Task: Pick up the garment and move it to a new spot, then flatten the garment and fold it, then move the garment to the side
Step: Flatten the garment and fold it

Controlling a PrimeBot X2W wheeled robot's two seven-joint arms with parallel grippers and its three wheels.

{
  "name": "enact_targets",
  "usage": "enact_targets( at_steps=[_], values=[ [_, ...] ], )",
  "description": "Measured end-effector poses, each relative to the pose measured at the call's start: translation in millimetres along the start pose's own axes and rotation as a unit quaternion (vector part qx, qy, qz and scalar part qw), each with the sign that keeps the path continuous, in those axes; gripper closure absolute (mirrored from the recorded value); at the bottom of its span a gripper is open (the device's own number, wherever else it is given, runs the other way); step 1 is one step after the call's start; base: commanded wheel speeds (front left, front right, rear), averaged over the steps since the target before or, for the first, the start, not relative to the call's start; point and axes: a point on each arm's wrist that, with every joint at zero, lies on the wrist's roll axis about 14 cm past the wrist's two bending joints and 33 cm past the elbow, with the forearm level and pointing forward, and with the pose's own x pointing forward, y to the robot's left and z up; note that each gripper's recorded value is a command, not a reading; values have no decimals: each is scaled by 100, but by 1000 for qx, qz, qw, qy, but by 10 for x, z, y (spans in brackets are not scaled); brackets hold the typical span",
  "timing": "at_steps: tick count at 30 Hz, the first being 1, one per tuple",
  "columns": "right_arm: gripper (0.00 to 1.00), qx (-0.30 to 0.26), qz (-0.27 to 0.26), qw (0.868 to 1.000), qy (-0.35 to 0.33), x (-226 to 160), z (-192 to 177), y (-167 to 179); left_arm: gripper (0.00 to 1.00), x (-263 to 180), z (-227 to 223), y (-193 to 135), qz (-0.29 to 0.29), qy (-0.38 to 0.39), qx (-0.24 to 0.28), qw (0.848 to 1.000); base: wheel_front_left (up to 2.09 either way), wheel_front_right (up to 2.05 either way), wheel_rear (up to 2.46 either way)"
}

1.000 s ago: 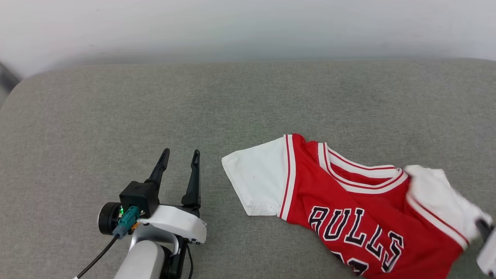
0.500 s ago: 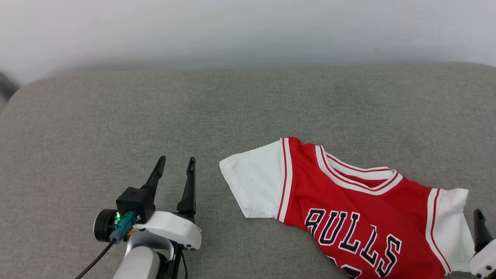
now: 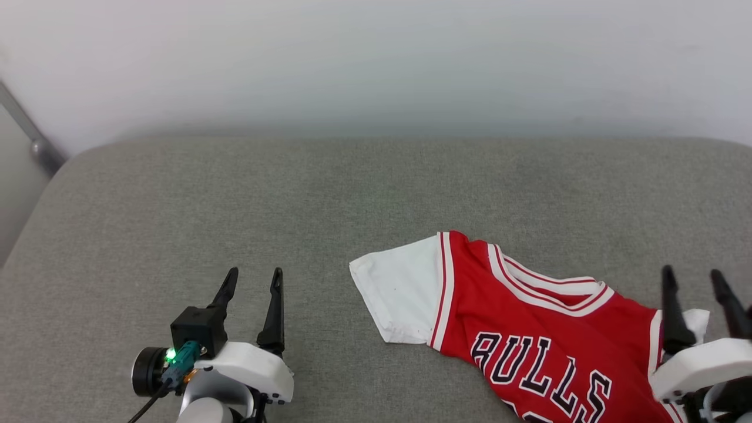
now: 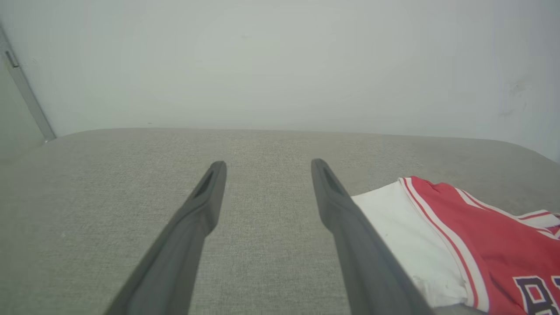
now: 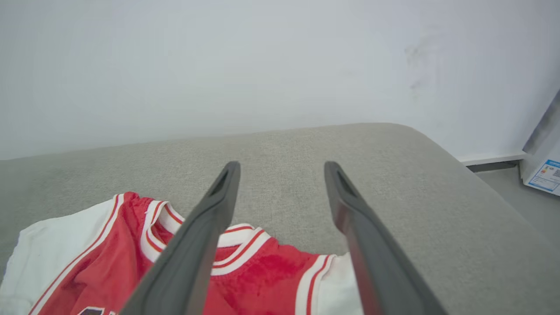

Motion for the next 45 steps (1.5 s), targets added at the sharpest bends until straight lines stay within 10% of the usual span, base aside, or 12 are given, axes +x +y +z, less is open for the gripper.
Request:
enact_targets(
  at_steps=[11, 23, 42, 43, 44, 45],
  values=[
    [0, -12, 78, 997, -9, -310, 71, 508, 0, -78, -1, 106, 10, 17, 16, 1000, 0, 0, 0],
    [0, -24, 79, 996, -15, -398, 173, 547, 0, 649, -128, -563, -144, 127, 57, 980, 0, 0, 0],
    [0, -10, 20, 999, 38, -179, -247, 184, 0, 798, -1456, -631, -239, 497, 144, 822, 0, 0, 0],
    [0, -9, 18, 999, 41, -180, -271, 169, 4, 789, -1476, -637, -241, 510, 140, 814, 0, 0, 0],
    [0, -7, 15, 999, 43, -183, -291, 154, 57, 782, -1489, -655, -244, 517, 136, 809, 0, 0, 0],
    [0, -6, 13, 999, 46, -186, -316, 141, 81, 784, -1497, -668, -247, 520, 133, 807, 0, 0, 0]
  ],
)
